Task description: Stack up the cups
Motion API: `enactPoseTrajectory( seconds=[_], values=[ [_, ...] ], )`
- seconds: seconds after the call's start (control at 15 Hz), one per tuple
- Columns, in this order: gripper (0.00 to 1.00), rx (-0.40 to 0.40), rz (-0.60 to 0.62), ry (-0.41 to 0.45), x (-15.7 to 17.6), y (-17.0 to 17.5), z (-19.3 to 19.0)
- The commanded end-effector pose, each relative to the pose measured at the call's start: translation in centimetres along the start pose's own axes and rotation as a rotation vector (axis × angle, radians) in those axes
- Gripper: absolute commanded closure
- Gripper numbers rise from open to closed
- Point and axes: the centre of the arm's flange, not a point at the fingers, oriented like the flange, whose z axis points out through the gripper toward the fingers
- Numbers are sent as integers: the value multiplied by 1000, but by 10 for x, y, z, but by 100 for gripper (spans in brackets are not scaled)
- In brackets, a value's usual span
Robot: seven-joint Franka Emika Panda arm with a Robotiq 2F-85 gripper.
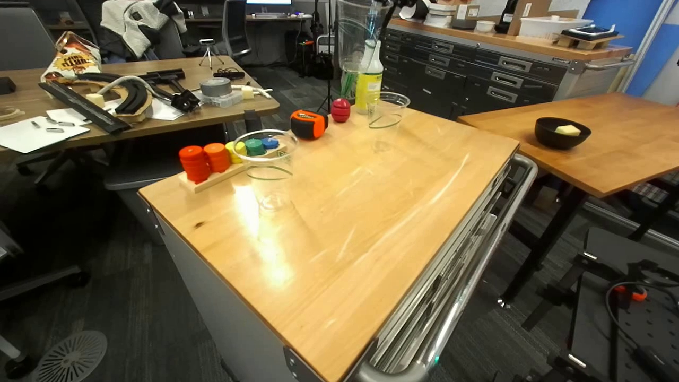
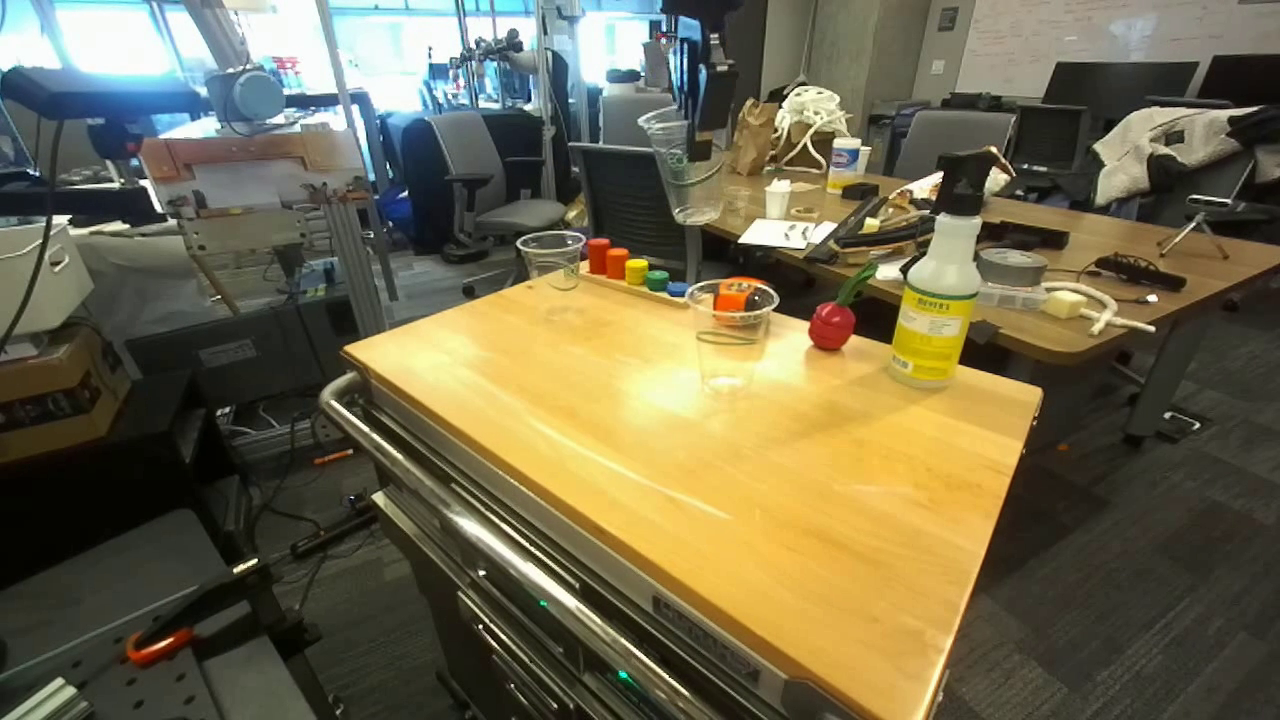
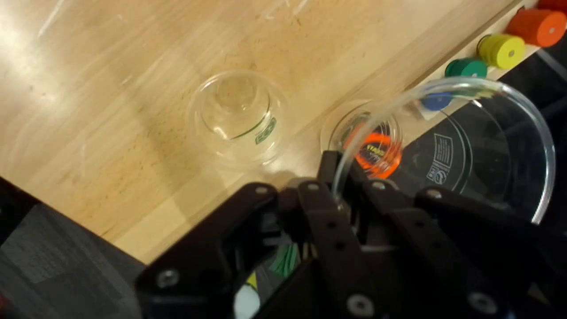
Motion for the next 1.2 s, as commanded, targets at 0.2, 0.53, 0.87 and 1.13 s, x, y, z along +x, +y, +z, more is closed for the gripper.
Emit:
enactPoseTrajectory(
  seconds=[0.2, 0.53, 0.87, 1.13],
  values=[
    [99, -139, 133, 2, 19, 37, 8],
    [99, -151, 154, -74, 19, 47, 32],
    [99, -155, 181, -137, 21, 60, 63],
    [99, -125, 196, -159, 23, 66, 86]
  ],
)
